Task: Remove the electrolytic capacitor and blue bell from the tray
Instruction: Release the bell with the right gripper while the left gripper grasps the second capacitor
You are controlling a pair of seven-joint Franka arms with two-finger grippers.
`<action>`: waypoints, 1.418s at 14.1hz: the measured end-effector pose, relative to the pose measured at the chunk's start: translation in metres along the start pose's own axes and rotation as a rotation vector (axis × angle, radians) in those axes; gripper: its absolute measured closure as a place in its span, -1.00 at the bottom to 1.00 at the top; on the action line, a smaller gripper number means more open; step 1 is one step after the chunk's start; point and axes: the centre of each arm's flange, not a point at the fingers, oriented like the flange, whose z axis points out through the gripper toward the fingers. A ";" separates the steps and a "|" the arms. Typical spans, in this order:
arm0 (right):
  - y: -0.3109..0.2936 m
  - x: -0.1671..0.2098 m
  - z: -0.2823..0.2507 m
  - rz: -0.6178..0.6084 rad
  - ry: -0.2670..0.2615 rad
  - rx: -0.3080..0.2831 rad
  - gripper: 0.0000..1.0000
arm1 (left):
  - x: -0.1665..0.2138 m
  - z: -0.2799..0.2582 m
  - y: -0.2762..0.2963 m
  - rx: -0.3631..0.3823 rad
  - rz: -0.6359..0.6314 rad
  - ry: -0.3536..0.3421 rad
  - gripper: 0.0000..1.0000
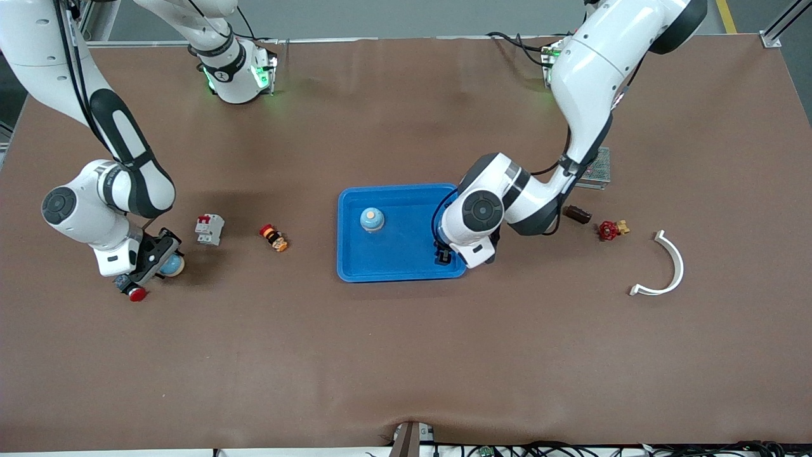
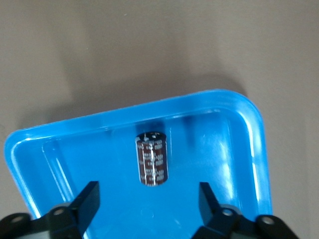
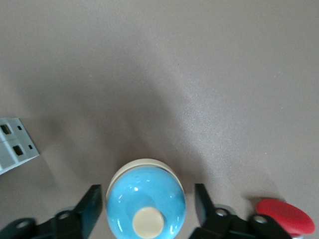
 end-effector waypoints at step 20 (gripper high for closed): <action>-0.086 0.243 -0.258 0.545 0.024 0.099 -1.00 | 0.004 -0.006 0.017 -0.078 0.124 0.086 0.36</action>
